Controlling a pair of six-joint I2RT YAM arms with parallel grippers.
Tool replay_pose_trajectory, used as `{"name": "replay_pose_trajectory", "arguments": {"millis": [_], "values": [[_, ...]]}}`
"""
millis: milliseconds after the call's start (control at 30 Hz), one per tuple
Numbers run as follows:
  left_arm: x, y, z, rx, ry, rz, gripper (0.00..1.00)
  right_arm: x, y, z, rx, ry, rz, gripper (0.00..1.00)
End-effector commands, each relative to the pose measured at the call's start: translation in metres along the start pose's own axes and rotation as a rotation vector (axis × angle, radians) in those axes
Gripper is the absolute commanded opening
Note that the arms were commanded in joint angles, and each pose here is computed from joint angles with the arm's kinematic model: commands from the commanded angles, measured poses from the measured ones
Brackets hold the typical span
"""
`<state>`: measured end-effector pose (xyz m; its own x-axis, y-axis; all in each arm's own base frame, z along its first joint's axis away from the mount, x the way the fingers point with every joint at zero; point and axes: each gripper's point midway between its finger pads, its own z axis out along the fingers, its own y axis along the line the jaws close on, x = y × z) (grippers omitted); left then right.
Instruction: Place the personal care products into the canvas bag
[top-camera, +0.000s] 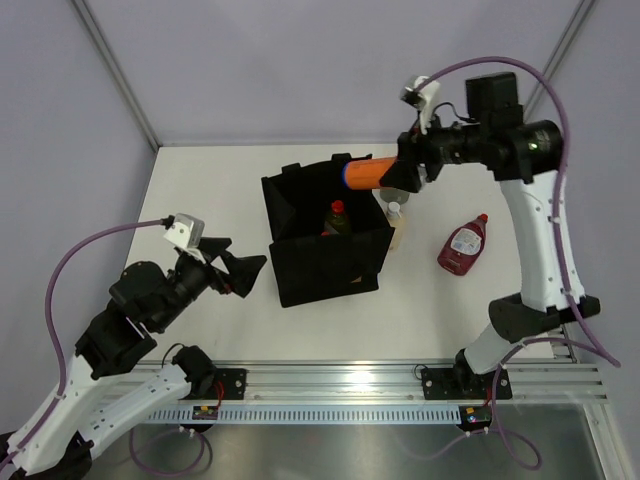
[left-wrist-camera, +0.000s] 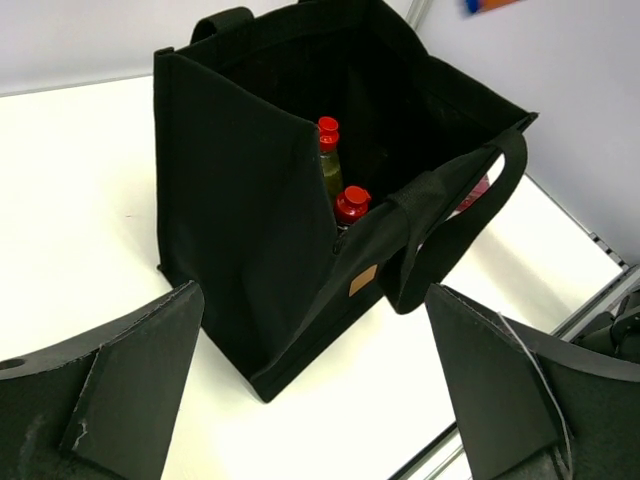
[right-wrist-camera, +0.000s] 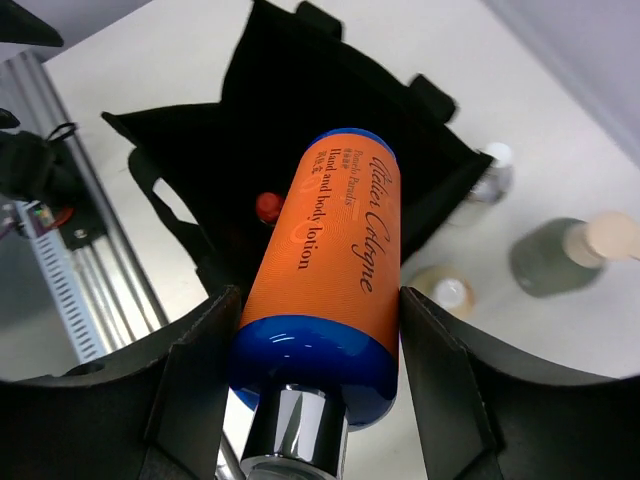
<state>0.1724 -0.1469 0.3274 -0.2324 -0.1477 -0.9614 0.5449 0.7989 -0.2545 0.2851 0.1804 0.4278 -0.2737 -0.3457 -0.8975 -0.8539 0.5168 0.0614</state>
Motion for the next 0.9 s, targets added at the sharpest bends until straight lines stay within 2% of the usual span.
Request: {"name": "replay_pose_trajectory", "arguments": {"millis": [0, 100, 233, 433, 567, 733, 767, 867], "values": [[-0.027, -0.005, -0.003, 0.003, -0.064, -0.025, 0.99, -0.040, 0.022, 0.036, -0.140, -0.104, -0.042, 0.00], [-0.028, -0.002, -0.005, -0.014, -0.063, -0.023, 0.99, -0.028, 0.018, 0.082, -0.173, -0.038, -0.028, 0.00], [-0.024, 0.001, -0.003, -0.030, -0.056, -0.020, 0.99, 0.008, -0.005, 0.133, -0.091, 0.118, -0.073, 0.00], [-0.012, 0.002, 0.008, -0.027, -0.027, -0.007, 0.99, 0.048, 0.008, 0.185, -0.111, 0.285, -0.159, 0.00], [-0.009, -0.006, 0.013, 0.019, -0.032, -0.005, 0.99, 0.055, 0.019, 0.217, -0.132, 0.279, -0.161, 0.00], [-0.005, -0.006, 0.014, 0.026, -0.020, 0.018, 0.99, 0.091, 0.016, 0.249, -0.138, 0.356, -0.093, 0.01], [-0.005, -0.005, 0.013, 0.026, -0.023, 0.022, 0.99, 0.103, 0.014, 0.256, -0.137, 0.376, -0.082, 0.04], [-0.004, -0.004, 0.013, 0.021, -0.023, 0.027, 0.99, 0.130, 0.015, 0.265, -0.153, 0.417, -0.070, 0.27]]}}
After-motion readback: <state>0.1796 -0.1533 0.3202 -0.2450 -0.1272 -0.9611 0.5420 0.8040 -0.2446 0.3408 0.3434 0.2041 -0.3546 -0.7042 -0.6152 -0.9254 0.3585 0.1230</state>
